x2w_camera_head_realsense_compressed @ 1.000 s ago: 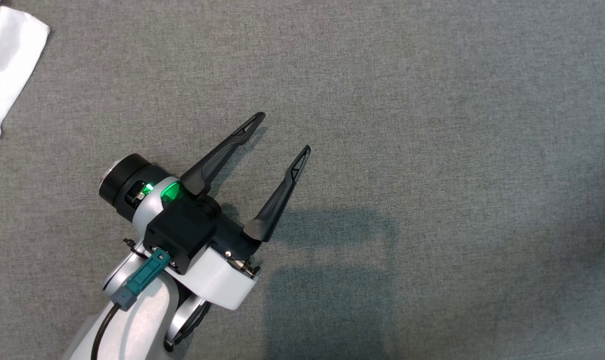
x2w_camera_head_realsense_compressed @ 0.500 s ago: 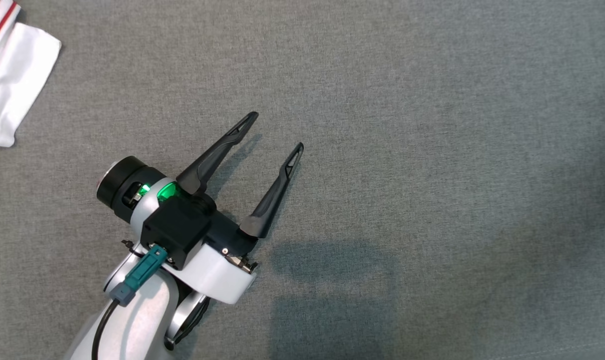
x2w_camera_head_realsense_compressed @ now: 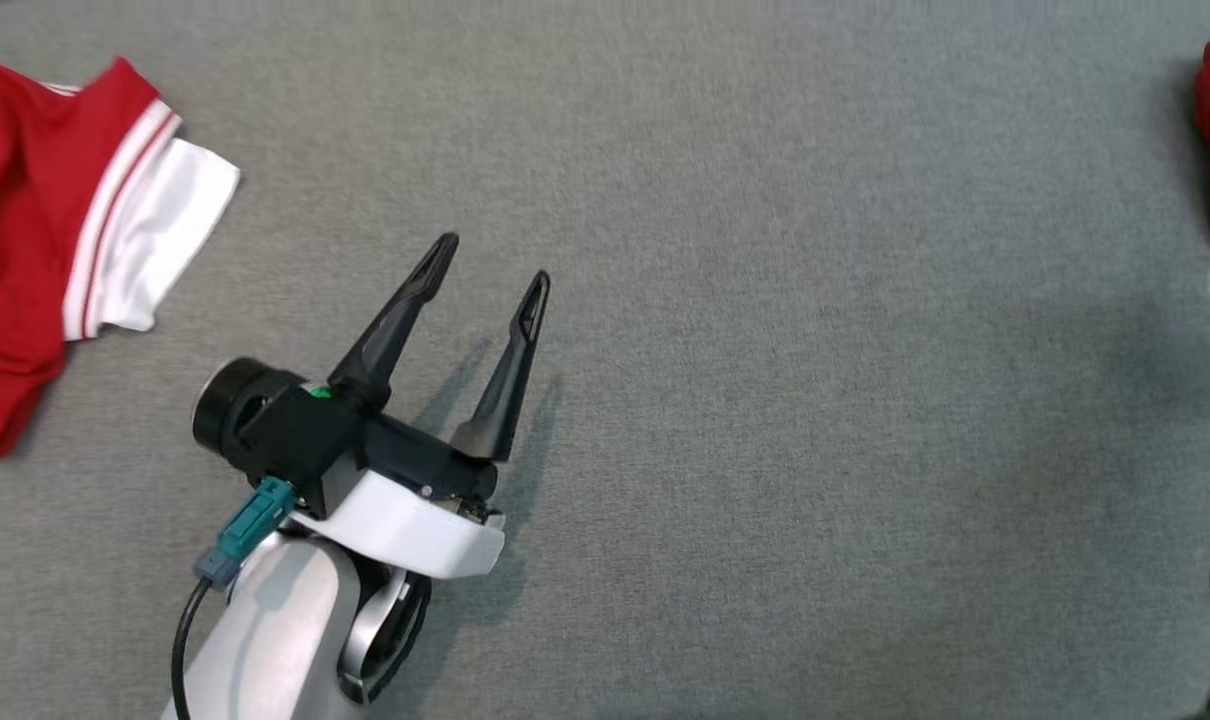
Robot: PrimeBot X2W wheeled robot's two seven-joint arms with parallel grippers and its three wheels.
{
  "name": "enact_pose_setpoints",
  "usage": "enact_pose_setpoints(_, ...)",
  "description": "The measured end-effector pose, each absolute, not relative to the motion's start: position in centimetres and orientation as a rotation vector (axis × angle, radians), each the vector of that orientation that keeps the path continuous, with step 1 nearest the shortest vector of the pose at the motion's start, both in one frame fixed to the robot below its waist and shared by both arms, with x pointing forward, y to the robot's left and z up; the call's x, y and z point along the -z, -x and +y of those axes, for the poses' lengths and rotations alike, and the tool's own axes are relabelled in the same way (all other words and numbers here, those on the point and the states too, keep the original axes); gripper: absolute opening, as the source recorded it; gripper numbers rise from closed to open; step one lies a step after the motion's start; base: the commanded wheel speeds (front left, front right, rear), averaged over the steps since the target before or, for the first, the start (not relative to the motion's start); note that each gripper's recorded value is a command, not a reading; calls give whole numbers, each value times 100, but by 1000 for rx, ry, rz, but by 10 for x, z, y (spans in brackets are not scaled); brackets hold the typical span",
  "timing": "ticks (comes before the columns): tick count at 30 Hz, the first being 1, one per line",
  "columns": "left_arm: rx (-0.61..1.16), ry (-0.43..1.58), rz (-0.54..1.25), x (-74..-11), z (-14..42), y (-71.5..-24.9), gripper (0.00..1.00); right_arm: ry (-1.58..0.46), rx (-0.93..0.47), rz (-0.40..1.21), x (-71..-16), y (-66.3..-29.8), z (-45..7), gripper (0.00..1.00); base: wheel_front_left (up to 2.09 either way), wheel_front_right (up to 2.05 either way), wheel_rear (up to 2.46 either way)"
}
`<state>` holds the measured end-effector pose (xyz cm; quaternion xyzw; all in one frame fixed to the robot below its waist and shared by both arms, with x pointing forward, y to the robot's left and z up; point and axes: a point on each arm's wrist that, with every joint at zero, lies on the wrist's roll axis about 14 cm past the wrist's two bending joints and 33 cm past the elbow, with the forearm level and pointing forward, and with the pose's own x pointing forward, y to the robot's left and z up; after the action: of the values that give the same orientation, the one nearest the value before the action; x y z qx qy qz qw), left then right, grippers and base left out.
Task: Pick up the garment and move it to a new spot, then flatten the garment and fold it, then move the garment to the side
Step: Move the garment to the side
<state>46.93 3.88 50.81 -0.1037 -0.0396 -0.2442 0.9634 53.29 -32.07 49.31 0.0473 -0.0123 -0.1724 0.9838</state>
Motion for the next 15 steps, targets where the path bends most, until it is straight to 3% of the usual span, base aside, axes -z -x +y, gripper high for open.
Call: enact_pose_setpoints(15, 238, 214, -123, -532, 113, -424, 100, -63, 1, -115, -528, -482, -208, 100, 0, 0, 0)
